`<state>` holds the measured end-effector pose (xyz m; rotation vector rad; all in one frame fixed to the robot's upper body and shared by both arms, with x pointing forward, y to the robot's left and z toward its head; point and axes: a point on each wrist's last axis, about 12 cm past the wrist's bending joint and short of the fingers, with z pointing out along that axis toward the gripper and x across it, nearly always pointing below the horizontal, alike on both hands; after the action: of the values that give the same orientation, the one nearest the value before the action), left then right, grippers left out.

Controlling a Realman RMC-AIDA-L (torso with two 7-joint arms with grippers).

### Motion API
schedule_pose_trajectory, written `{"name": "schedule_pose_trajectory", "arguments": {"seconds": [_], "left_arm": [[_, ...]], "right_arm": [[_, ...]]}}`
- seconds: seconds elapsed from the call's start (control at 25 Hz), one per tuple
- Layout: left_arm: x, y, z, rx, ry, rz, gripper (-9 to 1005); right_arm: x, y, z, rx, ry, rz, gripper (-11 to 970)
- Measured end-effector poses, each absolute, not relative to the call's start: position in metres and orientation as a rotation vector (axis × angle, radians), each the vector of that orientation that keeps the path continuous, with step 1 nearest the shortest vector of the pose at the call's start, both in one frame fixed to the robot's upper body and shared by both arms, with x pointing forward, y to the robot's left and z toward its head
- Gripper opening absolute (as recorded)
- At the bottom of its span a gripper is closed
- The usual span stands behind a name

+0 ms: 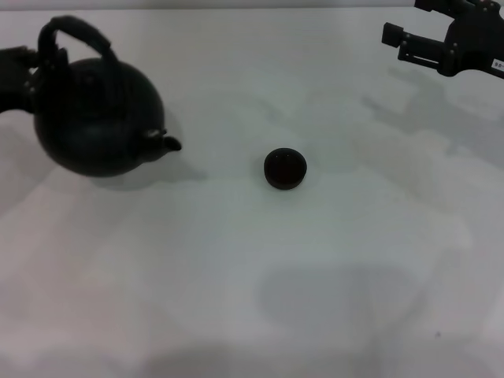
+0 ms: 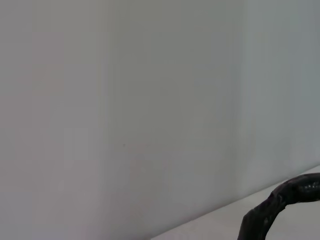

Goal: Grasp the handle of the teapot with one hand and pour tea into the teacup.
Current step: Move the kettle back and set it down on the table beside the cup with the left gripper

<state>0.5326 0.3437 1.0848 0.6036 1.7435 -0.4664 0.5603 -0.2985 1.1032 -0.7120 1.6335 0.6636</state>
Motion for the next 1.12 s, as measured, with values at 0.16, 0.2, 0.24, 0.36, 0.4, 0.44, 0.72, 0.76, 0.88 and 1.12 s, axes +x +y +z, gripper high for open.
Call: {"name": "schedule_pose_trajectory", "arguments": {"seconds": [0.16,0.2,0.24,0.36,0.4,0.44,0.72,0.76,0.88,1.12], "left_arm": [[0.523,0.348,1.072,0.605,1.716,-0.437,95],[0.521,0.347,1.069,0.604,1.704,-0.435,95],[0.518,0.347,1.067,0.603,1.692,-0.437,95],[0.513,0.343,1.06,0.603,1.656,-0.439,95],[0.513,0.343,1.06,0.603,1.656,-0.439,95],[0.51,0.342,1.056,0.604,1.646,-0.436,95],[0.503,0.346,1.047,0.561,1.649,-0.396,94],[0.502,0.346,1.044,0.557,1.65,-0.389,94],[0.499,0.347,1.041,0.555,1.641,-0.358,95],[0.492,0.346,1.033,0.542,1.625,-0.311,95]], "right_arm": [[0.561,-0.297,1.103,-0.713,1.633,0.667,844],[0.561,-0.297,1.103,-0.714,1.633,0.668,844],[0.561,-0.297,1.103,-0.714,1.633,0.669,844],[0.56,-0.297,1.102,-0.709,1.638,0.672,844],[0.56,-0.297,1.101,-0.707,1.641,0.674,844],[0.559,-0.297,1.1,-0.705,1.644,0.675,844],[0.557,-0.298,1.095,-0.695,1.659,0.684,844],[0.556,-0.298,1.094,-0.693,1.662,0.686,844],[0.556,-0.299,1.093,-0.69,1.664,0.687,844],[0.555,-0.298,1.092,-0.689,1.666,0.691,844]]}}
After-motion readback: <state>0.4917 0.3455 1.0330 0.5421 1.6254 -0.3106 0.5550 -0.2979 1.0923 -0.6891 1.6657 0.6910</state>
